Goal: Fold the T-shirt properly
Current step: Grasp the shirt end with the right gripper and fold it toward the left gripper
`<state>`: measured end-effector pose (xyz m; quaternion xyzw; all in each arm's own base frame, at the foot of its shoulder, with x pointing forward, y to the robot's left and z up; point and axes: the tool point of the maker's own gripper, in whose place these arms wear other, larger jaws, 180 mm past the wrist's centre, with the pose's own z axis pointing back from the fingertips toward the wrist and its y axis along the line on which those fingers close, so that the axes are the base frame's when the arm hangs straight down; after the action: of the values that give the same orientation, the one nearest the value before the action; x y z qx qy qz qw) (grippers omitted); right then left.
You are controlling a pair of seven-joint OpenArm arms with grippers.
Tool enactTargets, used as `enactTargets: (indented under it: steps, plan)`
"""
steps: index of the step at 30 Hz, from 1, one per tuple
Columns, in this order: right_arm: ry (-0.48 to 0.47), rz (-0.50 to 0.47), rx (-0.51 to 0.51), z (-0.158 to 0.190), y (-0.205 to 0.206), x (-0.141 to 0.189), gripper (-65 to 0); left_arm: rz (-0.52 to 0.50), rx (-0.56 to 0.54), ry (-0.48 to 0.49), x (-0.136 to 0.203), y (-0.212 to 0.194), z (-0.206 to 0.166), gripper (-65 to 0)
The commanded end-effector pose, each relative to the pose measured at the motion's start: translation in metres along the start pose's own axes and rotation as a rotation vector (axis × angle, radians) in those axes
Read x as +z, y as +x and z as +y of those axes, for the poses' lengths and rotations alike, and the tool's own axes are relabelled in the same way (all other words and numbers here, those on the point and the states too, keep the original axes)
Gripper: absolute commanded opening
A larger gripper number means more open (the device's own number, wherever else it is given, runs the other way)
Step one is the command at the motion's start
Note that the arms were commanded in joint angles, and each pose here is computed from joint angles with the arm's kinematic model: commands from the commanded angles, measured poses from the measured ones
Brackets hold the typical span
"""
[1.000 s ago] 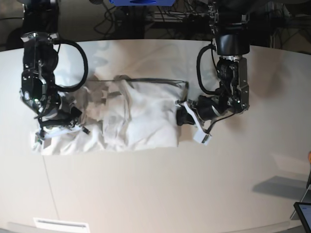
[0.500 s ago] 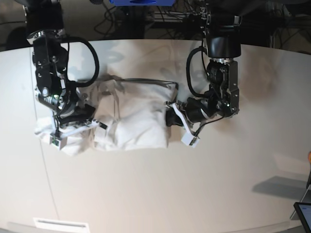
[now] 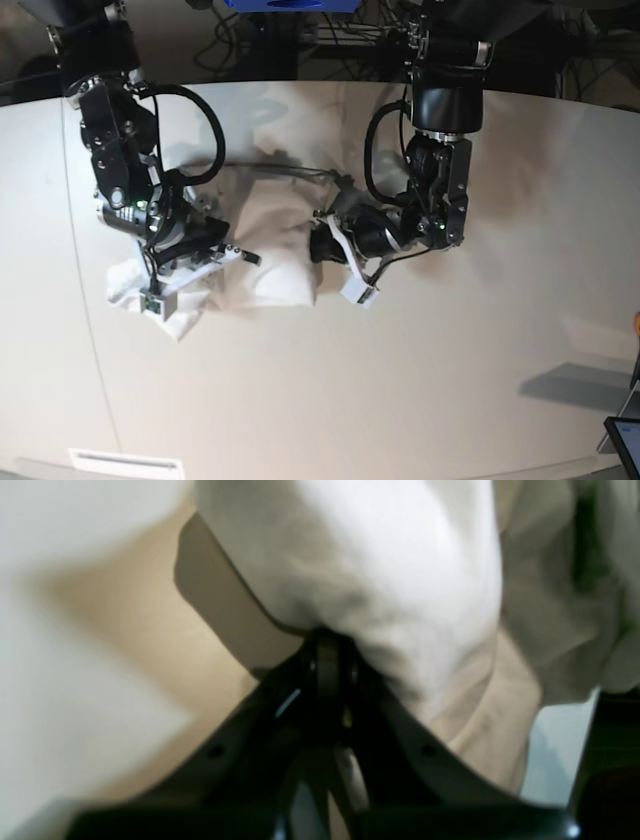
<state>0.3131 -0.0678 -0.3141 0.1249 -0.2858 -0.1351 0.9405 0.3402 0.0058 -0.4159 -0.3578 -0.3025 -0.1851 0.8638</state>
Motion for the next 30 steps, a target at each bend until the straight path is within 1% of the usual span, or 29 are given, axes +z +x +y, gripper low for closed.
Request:
enactTargets:
  steps: [1,5,10,15,17,21,23,28,30]
  plan:
    - [0.017,-0.053,0.009,0.005,0.016,0.006,-64.7,0.054,-0.023,0.019,-0.001,-0.005,0.003,-65.0]
    - [0.015,-0.049,0.021,0.006,0.016,0.005,-64.7,0.048,-0.018,0.017,-0.002,-0.004,0.002,-65.0]
    - [0.037,-0.017,0.087,0.021,0.001,0.003,-64.4,0.043,-0.025,0.009,-0.004,-0.001,-0.002,-65.0]
    - [0.051,0.007,0.126,0.030,-0.010,0.001,-63.4,0.031,-0.027,0.007,-0.005,0.006,-0.003,-65.0]
    - [0.052,0.011,0.131,0.030,-0.012,0.001,-59.1,0.030,-0.026,0.008,-0.004,0.006,-0.002,-65.0]
    - [0.020,0.043,0.124,0.023,-0.017,-0.009,-46.9,0.030,-0.026,0.008,-0.004,0.006,-0.002,-65.0]
    - [0.024,0.038,0.122,0.025,-0.016,-0.010,-41.8,0.037,-0.028,0.004,-0.006,0.004,-0.004,-65.0]
    - [0.096,0.017,0.114,0.050,-0.011,-0.001,-29.6,0.037,-0.027,0.002,-0.006,0.004,-0.004,-65.0]
    - [0.122,0.025,0.148,0.063,-0.018,0.000,-26.4,0.034,-0.028,0.003,-0.006,0.006,-0.004,-65.0]
